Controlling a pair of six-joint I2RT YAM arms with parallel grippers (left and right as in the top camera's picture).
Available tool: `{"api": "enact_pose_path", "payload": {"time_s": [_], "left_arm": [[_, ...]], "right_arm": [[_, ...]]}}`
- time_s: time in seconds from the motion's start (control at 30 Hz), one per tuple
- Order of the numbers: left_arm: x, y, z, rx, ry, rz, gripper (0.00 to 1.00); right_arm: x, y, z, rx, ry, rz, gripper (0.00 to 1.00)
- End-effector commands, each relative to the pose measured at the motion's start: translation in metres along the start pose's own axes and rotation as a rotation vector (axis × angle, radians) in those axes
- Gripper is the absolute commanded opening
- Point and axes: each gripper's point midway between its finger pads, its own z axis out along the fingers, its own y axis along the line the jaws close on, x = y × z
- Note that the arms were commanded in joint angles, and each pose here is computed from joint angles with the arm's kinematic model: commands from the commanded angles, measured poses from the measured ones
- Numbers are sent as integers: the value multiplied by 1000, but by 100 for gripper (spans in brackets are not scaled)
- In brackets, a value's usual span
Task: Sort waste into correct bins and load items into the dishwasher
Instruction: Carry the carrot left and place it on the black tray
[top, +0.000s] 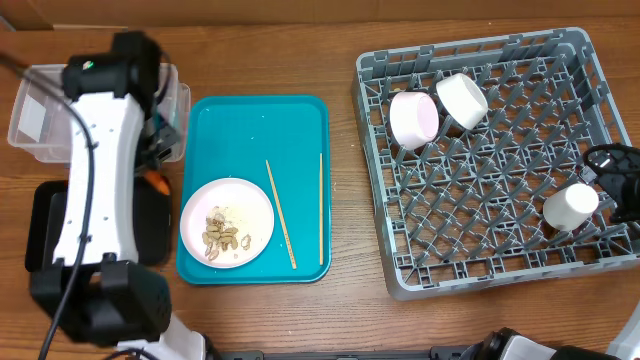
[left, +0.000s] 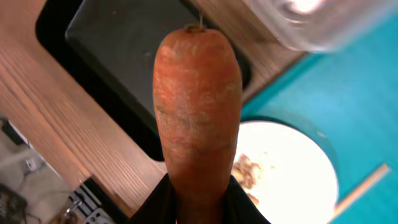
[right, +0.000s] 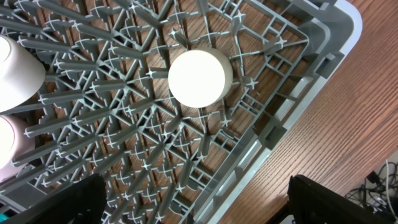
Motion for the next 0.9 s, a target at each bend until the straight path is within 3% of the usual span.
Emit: {"api": "enact_pose_path", "payload": {"time_s": [0.0, 0.13, 0.23, 0.47, 0.57, 0.63, 0.67, 0.73, 0.77, 0.87], "left_arm": [[1, 23, 36, -47, 57, -73, 4], [6, 27, 88, 34, 154, -129, 4], [11, 52, 128, 0, 184, -212, 4], [11, 66, 178, 3, 128, -300, 4], [8, 64, 183, 15, 106, -309, 18], [7, 64, 183, 17, 104, -311, 21], [7, 63, 183, 20, 104, -311, 32], [5, 63, 180, 20, 103, -311, 83], [3, 64, 177, 23, 105, -313, 100], [-6, 63, 157, 40, 120, -314, 100]], "right_arm": [[-2, 0, -7, -8, -27, -4, 96], [-1, 2, -6, -19, -25, -5, 96], [-2, 2, -7, -20, -27, -4, 96], [-2, 2, -7, -19, -26, -4, 96], [-2, 2, -6, -20, -26, -4, 96], [-2, 2, -6, -20, -26, -4, 96], [-2, 2, -6, -20, -26, -4, 96], [-2, 5, -7, -37, -24, -6, 96], [-2, 12, -7, -75, -21, -29, 96], [0, 31, -9, -151, -21, -104, 95]]}}
